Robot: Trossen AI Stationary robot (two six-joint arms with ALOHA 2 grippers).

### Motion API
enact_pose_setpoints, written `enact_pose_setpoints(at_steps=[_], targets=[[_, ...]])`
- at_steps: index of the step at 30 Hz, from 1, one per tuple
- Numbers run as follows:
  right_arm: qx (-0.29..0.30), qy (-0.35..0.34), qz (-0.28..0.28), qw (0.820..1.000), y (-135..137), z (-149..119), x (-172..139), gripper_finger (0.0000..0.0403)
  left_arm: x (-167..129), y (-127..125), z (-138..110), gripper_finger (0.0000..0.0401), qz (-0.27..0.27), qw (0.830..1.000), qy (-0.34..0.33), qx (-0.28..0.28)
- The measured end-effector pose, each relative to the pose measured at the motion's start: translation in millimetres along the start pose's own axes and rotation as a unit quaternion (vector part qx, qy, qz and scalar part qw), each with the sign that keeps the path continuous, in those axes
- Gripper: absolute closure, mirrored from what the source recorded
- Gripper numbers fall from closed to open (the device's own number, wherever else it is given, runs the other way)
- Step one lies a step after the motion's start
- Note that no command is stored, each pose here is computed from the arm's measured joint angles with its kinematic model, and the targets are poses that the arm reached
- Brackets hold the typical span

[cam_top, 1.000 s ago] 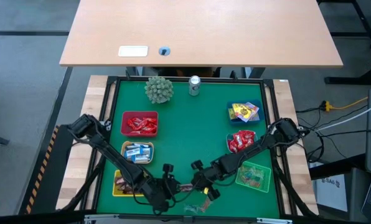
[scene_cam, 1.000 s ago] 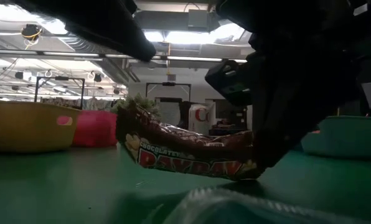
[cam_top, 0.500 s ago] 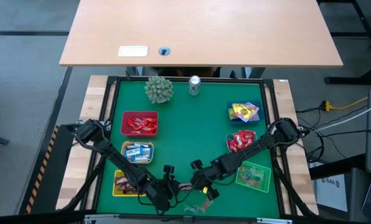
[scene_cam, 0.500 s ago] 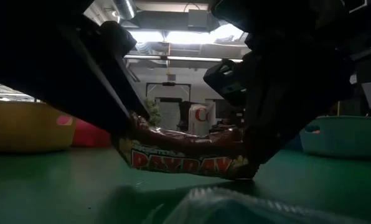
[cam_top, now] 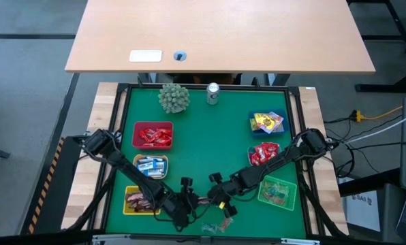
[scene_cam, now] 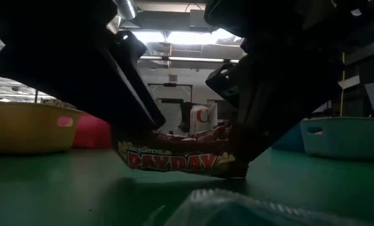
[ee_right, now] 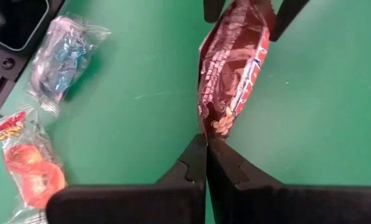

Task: Sort candy
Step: Put the brown chocolate bar into the yellow bin

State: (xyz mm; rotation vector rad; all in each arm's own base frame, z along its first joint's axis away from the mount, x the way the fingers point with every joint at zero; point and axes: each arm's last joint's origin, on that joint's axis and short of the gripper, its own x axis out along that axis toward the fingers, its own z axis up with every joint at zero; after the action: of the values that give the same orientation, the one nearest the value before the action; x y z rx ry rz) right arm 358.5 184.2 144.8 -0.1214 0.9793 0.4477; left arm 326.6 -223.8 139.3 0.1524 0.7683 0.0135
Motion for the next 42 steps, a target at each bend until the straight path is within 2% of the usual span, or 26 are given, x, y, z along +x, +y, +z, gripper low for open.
enact_pose_setpoints(at_steps=[11,17,28,33,38,42], targets=[[0.0,0.001,0.001,1.0,0.2,-0.1,0.0,0.0403,8.0,13.6,2.9,0.0264,-0.014,1.0,0.019,-0.013],[0.0,0.0,0.001,1.0,0.2,0.1,-0.1,0.0403,24.5,11.2,-9.5,0.0264,-0.047,0.997,0.055,-0.01],[-0.002,0.001,0.005,1.0,0.4,0.0,-0.1,0.0396,25.9,9.8,-10.5,0.0273,-0.043,0.998,0.053,-0.013],[-0.002,0.002,0.016,1.0,1.1,0.0,-0.1,0.0377,25.1,10.0,-10.0,0.0301,-0.044,0.998,0.053,-0.011],[-0.002,0.003,0.018,1.0,1.2,-0.2,-0.1,0.0333,24.8,9.9,-10.0,0.0327,-0.045,0.997,0.053,-0.011],[-0.002,0.008,0.017,1.0,1.5,0.0,-5.2,0.0305,21.4,10.7,-7.6,0.0333,-0.049,0.997,0.054,-0.026]])
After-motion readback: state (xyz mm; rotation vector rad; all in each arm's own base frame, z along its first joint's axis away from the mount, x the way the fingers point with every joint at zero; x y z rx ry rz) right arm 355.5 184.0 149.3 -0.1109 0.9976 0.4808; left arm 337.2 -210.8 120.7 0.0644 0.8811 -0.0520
